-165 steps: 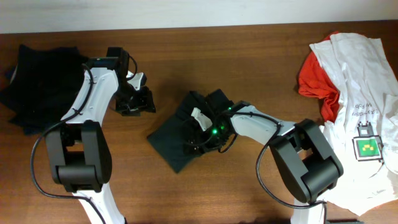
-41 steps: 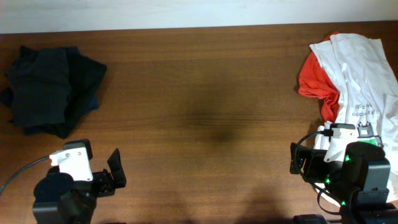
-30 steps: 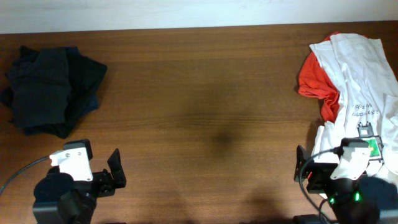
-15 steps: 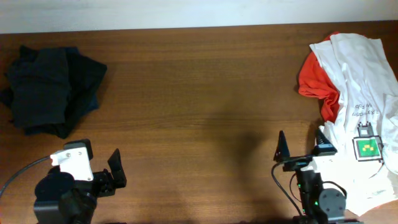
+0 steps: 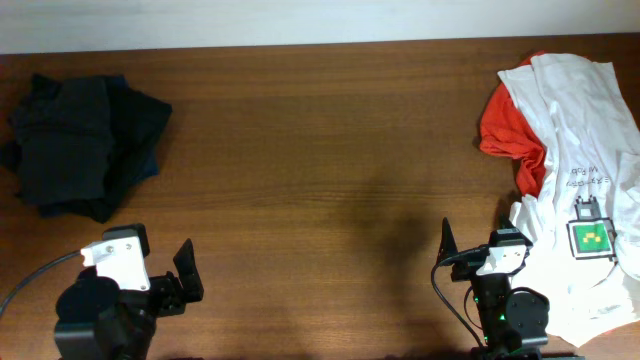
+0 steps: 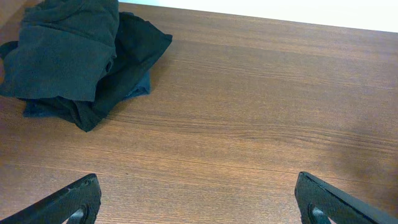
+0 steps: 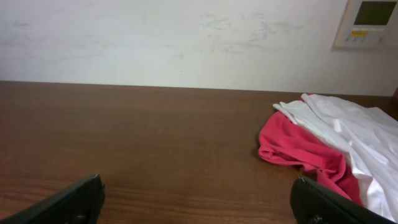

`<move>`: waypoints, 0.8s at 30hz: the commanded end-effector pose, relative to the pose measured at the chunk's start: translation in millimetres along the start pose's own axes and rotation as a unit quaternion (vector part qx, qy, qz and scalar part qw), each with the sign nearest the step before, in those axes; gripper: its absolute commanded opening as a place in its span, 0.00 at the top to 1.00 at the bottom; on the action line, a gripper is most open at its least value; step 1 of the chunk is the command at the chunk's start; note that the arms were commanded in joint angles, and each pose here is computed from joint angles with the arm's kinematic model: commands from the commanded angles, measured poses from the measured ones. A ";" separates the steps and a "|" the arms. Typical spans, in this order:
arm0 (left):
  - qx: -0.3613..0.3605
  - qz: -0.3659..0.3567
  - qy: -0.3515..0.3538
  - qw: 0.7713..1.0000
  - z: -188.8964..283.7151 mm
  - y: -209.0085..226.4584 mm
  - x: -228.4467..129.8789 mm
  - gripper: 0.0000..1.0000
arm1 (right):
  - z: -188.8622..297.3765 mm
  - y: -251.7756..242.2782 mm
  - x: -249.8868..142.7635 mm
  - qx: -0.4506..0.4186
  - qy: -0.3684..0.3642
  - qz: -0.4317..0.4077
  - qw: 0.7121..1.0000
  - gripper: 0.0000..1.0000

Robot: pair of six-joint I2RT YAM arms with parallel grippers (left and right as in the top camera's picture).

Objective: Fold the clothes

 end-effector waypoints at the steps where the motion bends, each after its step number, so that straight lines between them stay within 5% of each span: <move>1: 0.007 0.005 -0.003 1.000 -0.1 1.8 0.0 0.01 | 0.2 -0.1 -2.1 -0.003 0.003 0.003 1.000 0.01; 8: 0.008 0.004 0.000 1.000 -1.6 2.6 -2.7 0.01 | 0.2 -0.1 -2.1 -0.003 0.003 0.003 1.000 0.01; 12: 0.018 -0.006 -0.013 1.000 -13.3 16.9 -35.2 0.01 | 0.2 -0.1 -2.1 -0.003 0.003 0.003 1.000 0.01; 16: -0.017 -0.002 -0.082 0.996 -55.4 25.0 -69.8 0.01 | 0.2 -0.1 -2.1 -0.003 0.003 0.003 1.000 0.01; 24: -0.120 -0.003 -0.234 0.965 -100.5 13.2 -74.2 0.01 | 0.2 -0.1 -2.1 -0.003 0.003 0.003 1.000 0.01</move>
Point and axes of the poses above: each gripper's point midway between its finger pads, its own z axis back along the fingers, its own y axis along the line the jaws close on, x = y × z, the point moved 6 cm from there along z, back along the fingers, and after that the axes turned 13 degrees about z, right-handed, at the moved point
